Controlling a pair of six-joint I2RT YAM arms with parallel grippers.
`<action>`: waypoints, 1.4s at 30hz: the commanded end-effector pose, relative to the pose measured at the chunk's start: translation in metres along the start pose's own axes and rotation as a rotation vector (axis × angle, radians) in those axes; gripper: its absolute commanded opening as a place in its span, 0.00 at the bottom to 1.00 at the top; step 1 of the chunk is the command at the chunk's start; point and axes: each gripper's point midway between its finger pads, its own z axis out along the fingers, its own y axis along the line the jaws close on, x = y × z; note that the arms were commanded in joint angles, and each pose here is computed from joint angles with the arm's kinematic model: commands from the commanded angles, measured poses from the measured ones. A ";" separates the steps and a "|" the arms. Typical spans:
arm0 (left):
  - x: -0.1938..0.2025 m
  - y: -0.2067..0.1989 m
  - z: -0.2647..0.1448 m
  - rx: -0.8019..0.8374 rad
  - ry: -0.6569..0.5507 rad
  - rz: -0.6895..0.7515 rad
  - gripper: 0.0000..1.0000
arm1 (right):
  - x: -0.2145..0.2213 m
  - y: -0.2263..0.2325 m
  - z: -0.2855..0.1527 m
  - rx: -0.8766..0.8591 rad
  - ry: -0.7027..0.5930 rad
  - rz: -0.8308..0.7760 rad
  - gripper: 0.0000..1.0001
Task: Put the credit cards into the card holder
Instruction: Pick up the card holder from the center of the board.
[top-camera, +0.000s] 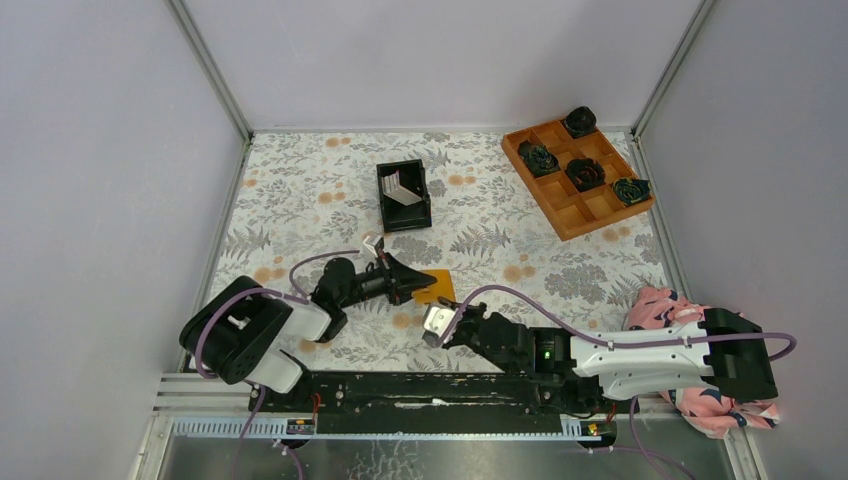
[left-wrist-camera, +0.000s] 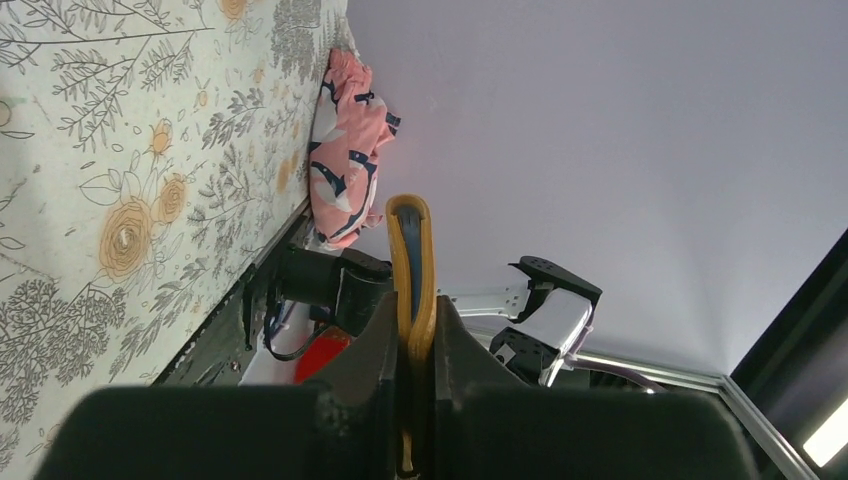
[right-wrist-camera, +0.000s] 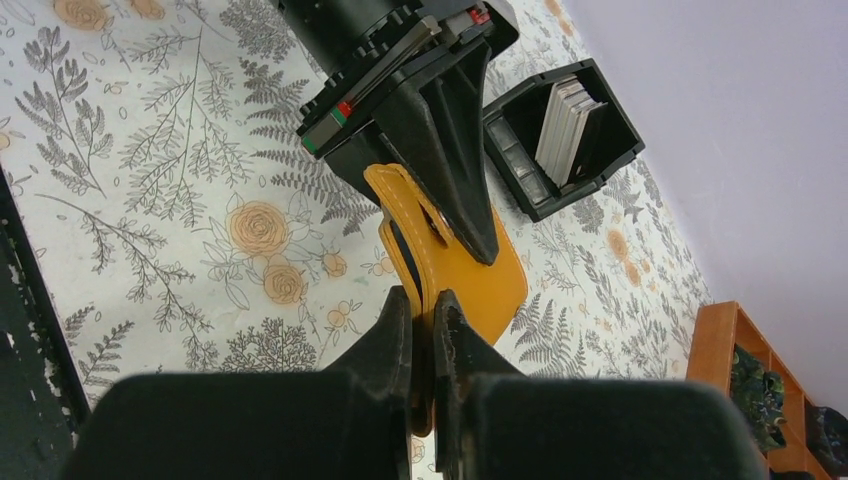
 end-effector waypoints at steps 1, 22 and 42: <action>0.005 -0.015 -0.004 0.076 0.010 0.083 0.00 | -0.018 -0.029 -0.006 0.141 -0.043 0.115 0.00; -0.040 -0.044 0.017 0.191 -0.206 0.419 0.00 | -0.015 -0.044 -0.028 0.244 -0.033 0.561 0.64; -0.015 -0.077 0.012 0.366 -0.136 0.588 0.00 | 0.017 -0.122 -0.029 0.457 -0.075 1.108 0.84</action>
